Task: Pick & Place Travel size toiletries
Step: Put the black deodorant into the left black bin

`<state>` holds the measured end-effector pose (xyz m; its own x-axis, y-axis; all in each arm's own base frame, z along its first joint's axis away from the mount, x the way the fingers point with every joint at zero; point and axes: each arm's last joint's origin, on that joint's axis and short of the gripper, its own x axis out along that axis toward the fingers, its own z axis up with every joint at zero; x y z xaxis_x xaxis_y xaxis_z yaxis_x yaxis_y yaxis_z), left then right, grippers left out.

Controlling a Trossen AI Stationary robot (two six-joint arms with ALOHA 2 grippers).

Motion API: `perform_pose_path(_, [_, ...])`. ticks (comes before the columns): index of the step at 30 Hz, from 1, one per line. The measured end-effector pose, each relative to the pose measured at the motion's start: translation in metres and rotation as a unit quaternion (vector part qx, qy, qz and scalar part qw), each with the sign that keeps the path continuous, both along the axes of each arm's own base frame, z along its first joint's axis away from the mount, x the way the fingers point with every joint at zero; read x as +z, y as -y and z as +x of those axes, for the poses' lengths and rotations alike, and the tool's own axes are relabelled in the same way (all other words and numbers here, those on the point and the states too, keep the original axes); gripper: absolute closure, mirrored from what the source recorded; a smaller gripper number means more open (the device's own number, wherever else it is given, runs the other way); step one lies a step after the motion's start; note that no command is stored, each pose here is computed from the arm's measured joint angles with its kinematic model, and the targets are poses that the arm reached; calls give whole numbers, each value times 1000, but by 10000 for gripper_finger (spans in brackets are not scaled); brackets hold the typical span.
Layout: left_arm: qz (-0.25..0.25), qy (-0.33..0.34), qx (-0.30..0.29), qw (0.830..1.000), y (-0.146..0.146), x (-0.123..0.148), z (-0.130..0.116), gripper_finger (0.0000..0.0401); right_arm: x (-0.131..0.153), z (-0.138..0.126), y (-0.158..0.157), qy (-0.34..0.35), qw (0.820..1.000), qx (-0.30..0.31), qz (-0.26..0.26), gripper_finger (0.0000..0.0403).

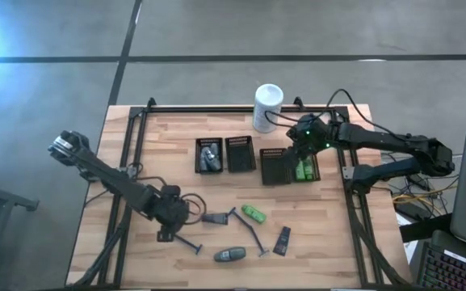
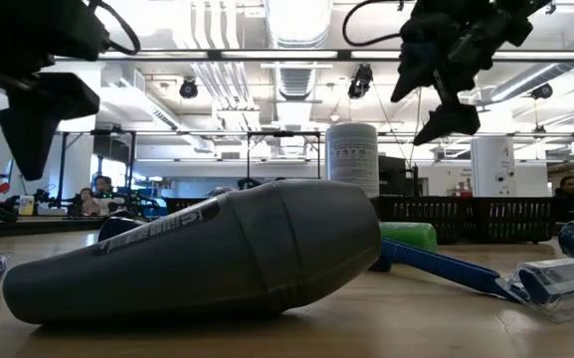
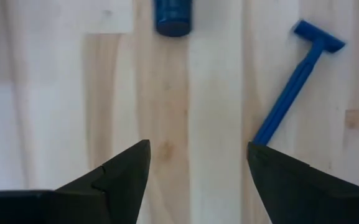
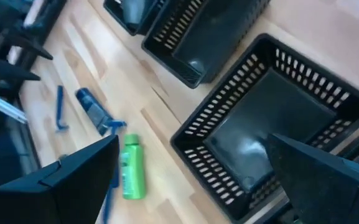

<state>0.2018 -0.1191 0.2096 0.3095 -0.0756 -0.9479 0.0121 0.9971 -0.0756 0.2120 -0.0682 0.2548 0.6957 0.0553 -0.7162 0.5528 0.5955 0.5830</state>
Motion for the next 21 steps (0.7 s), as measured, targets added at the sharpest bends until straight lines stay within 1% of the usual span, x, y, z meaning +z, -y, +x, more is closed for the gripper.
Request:
perform_pose_path(2, [0, 15, 8, 1000, -6, 2, -7, 133, 5, 2, 0, 19, 1000, -3, 13, 3])
perform_pose_path(4, [1, 34, 21, 999, -12, 7, -11, 136, 26, 4, -1, 83, 996, 29, -2, 3])
perform_pose_path(5, [-1, 46, 27, 999, -14, 9, -13, 137, 42, 4, -2, 120, 992, 45, -16, 3])
perform_pose_path(8, [-4, 76, 49, 996, -20, 17, -15, 140, 96, -5, -4, 215, 971, 69, -83, 3])
perform_pose_path(11, [-7, 108, 90, 990, -23, 22, -13, 140, 138, -18, -7, 266, 943, 79, -181, 3])
perform_pose_path(12, [-8, 121, 98, 988, -23, 23, -11, 140, 147, -23, -7, 263, 939, 73, -209, 3])
perform_pose_path(13, [-12, 132, 104, 986, -22, 23, -8, 141, 153, -27, -7, 249, 938, 64, -233, 3])
perform_pose_path(14, [-17, 141, 105, 984, -21, 23, -4, 142, 155, -31, -8, 225, 940, 58, -250, 3])
perform_pose_path(16, [-23, 154, 98, 983, -17, 20, 4, 144, 151, -37, -8, 160, 948, 62, -267, 3])
perform_pose_path(19, [-33, 150, 90, 984, -10, 9, 19, 148, 132, -44, -10, 56, 964, 84, -247, 3])
perform_pose_path(21, [-45, 135, 83, 986, -3, 1, 32, 150, 120, -49, -11, 12, 969, 97, -229, 3])
